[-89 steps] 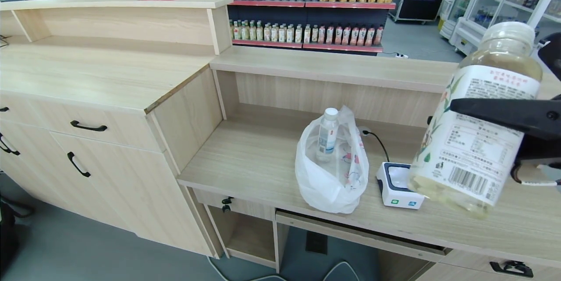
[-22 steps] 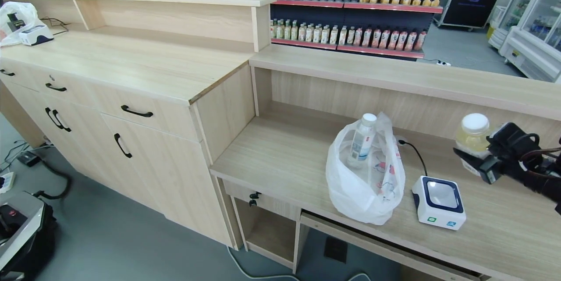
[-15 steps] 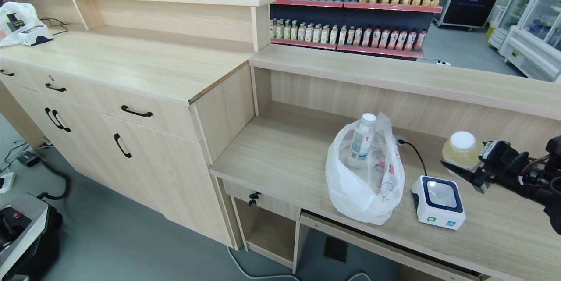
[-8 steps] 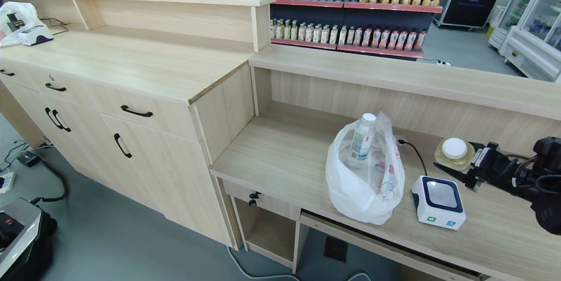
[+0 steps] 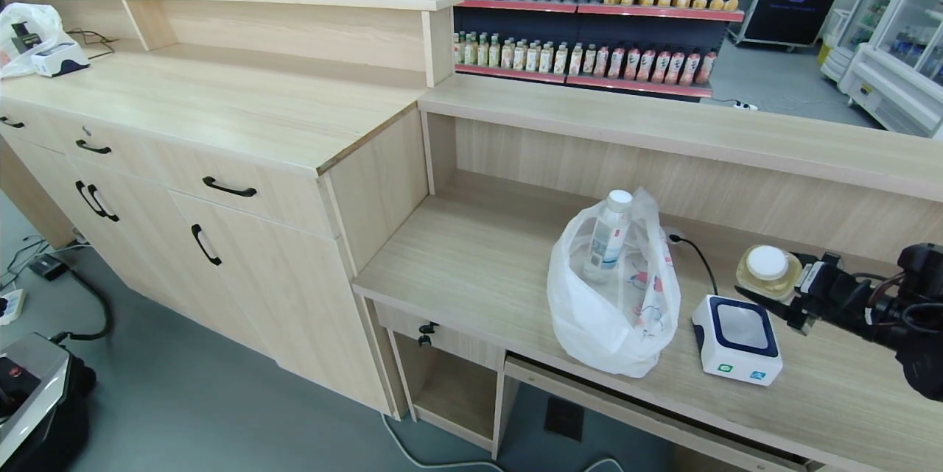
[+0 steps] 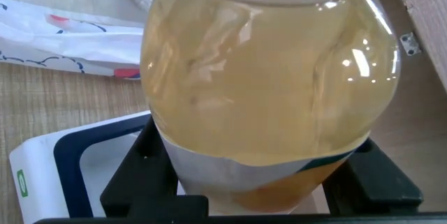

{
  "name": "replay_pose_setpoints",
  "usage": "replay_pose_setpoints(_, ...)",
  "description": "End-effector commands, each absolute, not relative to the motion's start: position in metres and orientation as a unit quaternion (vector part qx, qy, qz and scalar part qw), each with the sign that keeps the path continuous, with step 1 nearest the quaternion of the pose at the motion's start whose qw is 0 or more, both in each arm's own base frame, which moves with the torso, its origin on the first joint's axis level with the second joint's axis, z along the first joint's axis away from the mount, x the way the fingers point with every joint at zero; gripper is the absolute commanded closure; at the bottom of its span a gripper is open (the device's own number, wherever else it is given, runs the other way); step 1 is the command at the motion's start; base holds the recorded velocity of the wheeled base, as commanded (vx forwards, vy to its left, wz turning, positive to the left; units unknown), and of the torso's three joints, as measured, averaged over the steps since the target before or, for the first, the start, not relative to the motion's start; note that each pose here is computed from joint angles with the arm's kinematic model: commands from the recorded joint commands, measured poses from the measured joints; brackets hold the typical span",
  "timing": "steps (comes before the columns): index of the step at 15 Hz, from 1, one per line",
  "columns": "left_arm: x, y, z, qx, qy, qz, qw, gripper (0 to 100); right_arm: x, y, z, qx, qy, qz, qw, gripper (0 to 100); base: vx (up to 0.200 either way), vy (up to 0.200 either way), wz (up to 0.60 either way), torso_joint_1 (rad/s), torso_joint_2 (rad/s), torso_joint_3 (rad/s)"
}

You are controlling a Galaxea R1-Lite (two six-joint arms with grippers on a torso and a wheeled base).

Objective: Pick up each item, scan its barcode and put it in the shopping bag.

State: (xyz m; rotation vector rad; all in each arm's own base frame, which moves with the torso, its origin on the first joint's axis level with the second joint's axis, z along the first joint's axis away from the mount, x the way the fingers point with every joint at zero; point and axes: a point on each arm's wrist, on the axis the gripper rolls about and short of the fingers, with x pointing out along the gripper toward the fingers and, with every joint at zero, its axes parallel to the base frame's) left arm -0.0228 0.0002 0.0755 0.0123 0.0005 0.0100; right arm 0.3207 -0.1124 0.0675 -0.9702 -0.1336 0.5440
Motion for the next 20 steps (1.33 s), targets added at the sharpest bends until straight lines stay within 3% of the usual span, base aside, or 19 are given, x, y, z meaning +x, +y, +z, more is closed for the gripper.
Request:
replay_pose_setpoints(1, -0.023, 0.0, 0.075, 0.006, 0.0, 0.005, 1.0, 100, 0.322, -0.112, 0.066, -0.459, -0.064, 0.26, 0.847, 100, 0.0, 0.0, 0.0, 0.0, 0.0, 0.0)
replay_pose_setpoints(20, -0.023, 0.0, 0.075, 0.006, 0.0, 0.005, 1.0, 100, 0.332, -0.11, 0.054, -0.45, -0.067, 0.281, 0.845, 100, 0.0, 0.0, 0.0, 0.0, 0.0, 0.0)
